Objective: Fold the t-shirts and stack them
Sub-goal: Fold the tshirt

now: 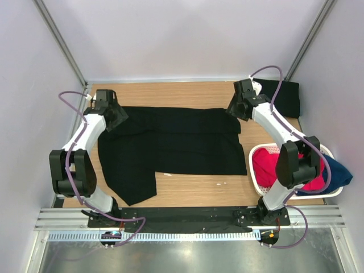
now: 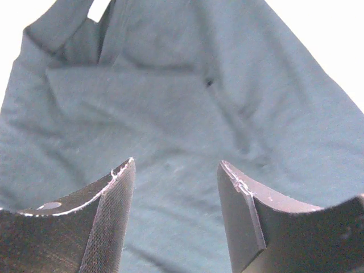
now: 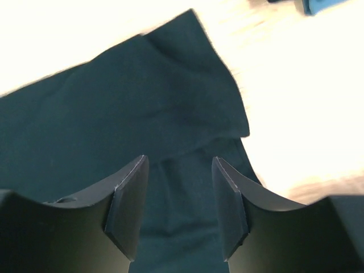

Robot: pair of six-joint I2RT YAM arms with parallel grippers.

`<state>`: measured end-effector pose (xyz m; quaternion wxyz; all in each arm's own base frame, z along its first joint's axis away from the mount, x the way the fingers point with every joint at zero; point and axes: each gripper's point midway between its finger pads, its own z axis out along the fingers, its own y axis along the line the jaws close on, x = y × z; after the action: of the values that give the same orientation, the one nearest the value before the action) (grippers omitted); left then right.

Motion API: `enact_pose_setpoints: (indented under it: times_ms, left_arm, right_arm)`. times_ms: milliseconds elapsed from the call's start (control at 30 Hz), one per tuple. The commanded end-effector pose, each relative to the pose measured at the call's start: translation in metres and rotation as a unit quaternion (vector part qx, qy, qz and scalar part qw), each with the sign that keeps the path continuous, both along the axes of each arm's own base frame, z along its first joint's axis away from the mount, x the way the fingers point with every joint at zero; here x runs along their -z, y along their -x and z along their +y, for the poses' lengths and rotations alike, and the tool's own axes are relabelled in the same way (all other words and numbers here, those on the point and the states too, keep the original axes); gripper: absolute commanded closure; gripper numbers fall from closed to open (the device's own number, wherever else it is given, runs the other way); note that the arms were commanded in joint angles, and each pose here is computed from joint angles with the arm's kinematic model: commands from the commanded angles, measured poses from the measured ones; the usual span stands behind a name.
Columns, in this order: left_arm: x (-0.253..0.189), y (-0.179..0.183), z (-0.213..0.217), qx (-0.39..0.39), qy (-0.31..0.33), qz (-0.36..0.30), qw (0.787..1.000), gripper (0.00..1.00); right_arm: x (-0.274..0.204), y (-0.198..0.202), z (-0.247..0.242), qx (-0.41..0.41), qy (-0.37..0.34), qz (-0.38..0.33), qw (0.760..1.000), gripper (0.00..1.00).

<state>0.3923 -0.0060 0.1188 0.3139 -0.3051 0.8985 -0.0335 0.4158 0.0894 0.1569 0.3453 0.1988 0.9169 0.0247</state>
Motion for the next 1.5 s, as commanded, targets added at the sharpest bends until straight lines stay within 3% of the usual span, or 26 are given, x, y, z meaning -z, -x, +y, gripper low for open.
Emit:
enact_pose_setpoints:
  times_ms: [0, 167, 633, 967, 1100, 1367, 1467]
  left_arm:
    - [-0.011, -0.018, 0.019, -0.042, 0.006, -0.030, 0.999, 0.39]
    - [0.009, -0.027, 0.034, -0.087, 0.080, -0.038, 0.992, 0.40]
    - [0.070, -0.026, 0.096, -0.148, 0.062, 0.016, 0.987, 0.46]
    - [0.082, -0.015, 0.089, -0.116, 0.064, 0.045, 0.990, 0.48]
    - [0.082, -0.017, 0.086, -0.113, 0.072, 0.038, 0.990, 0.58]
    - [0.061, -0.024, 0.080, -0.096, 0.083, 0.008, 0.992, 1.00]
    - [0.047, -0.024, 0.081, -0.096, 0.080, -0.007, 0.992, 1.00]
  right_arm:
    - [0.035, -0.011, -0.007, 0.064, -0.036, -0.001, 0.997, 0.46]
    - [0.073, -0.013, -0.020, 0.080, -0.033, 0.034, 0.996, 0.50]
    - [0.094, -0.002, -0.044, 0.090, -0.004, 0.053, 0.995, 0.50]
    - [0.098, 0.003, -0.051, 0.095, 0.006, 0.065, 0.993, 0.49]
    - [0.099, 0.000, -0.061, 0.107, 0.003, 0.067, 0.992, 0.48]
    - [0.088, -0.008, -0.069, 0.106, 0.002, 0.056, 0.993, 0.49]
    - [0.090, -0.005, -0.063, 0.100, -0.012, 0.057, 0.993, 0.49]
